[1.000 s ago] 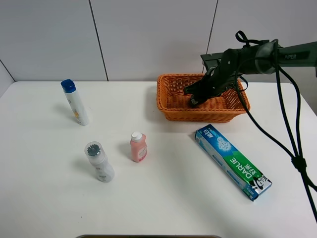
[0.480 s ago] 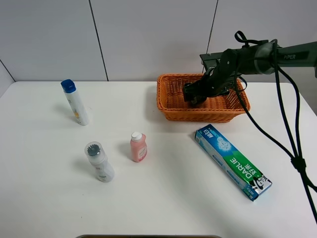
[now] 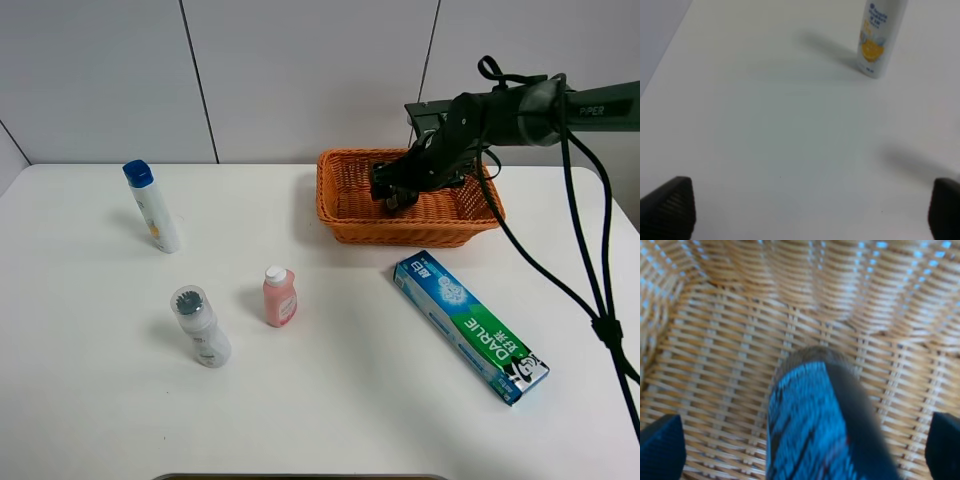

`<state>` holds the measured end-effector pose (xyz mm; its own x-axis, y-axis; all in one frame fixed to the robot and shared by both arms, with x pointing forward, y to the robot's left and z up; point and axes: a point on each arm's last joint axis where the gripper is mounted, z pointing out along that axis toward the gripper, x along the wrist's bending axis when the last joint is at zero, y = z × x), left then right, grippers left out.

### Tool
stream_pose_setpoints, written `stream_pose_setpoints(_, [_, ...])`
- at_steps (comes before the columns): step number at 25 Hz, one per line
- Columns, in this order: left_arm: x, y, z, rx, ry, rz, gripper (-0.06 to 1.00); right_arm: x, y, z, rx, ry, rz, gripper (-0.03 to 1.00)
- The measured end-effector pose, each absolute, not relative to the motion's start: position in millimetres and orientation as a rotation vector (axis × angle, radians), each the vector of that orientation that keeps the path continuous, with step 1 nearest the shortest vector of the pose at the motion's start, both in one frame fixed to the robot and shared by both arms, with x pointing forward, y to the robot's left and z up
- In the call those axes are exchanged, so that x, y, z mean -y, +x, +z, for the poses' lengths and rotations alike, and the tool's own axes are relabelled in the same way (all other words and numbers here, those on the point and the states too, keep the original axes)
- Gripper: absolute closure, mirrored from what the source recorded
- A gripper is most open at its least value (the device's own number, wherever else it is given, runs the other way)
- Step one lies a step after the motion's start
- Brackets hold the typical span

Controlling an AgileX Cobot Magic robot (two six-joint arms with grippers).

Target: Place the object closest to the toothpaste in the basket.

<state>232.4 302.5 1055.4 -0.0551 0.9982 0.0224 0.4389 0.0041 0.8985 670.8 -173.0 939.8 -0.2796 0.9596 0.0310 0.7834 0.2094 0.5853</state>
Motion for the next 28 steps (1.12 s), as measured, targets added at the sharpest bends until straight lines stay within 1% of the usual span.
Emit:
stream_pose_setpoints(9, [-302.5,232.4,1055.4,-1.579,1.516,1.010,0.01,177.9,653.0,1016.6,-2.070,1.554,0.840,-0.02])
stream_pose_setpoints(15, [-302.5,232.4,1055.4,-1.579,1.516,1.010,0.01,186.9,622.4,1082.3,-2.020,1.489,0.901,-0.02])
stream_pose_setpoints(17, [-302.5,232.4,1055.4,-1.579,1.516,1.010,0.01,192.4,605.0,1111.7,-1.988,1.451,0.932,-0.02])
stream_pose_setpoints(22, [-302.5,232.4,1055.4,-1.579,1.516,1.010,0.01,207.9,555.9,1172.2,-1.919,1.372,0.980,-0.02])
stream_pose_setpoints(28, [-302.5,232.4,1055.4,-1.579,1.516,1.010,0.01,232.4,481.2,1232.9,-1.816,1.277,1.024,-0.02])
